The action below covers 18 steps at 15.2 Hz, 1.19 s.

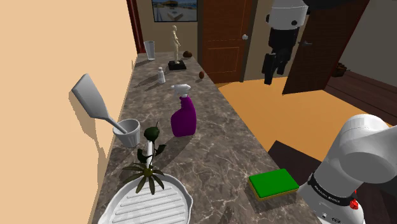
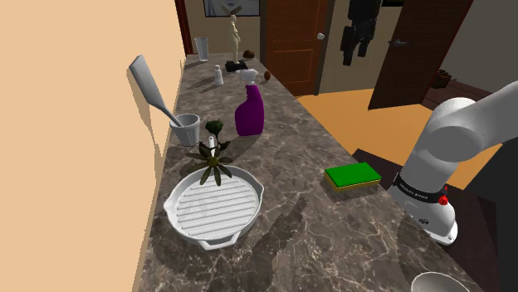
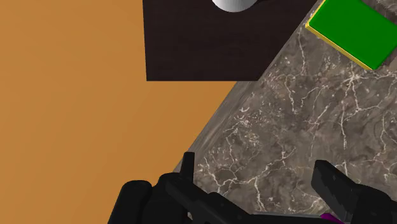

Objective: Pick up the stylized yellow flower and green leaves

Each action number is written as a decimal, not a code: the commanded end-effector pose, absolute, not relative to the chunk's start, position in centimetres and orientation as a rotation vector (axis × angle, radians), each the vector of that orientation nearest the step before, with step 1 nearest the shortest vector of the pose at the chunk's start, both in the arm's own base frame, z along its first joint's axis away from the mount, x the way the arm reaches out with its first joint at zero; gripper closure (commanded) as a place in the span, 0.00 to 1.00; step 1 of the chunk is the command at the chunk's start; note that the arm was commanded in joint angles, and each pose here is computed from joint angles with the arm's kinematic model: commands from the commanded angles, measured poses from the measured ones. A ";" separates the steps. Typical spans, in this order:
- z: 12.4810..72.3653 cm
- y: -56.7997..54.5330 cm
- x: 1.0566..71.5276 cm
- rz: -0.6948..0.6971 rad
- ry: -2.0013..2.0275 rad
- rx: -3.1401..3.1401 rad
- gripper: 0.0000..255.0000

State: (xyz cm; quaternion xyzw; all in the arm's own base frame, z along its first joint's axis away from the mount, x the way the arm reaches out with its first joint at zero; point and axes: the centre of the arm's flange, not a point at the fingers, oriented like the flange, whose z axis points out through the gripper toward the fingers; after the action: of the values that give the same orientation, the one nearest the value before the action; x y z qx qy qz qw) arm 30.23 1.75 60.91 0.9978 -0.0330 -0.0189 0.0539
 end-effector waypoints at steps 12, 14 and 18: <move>55.6 13.7 34.9 -0.096 -0.392 3.056 0.00; 54.6 15.8 36.0 -0.104 -0.446 3.057 0.00; 52.8 19.8 38.3 -0.118 -0.554 3.057 0.00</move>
State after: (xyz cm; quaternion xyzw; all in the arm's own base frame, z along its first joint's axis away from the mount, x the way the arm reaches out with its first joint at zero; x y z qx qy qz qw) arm 37.72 18.75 53.21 0.9849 -0.1681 -0.0367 0.0195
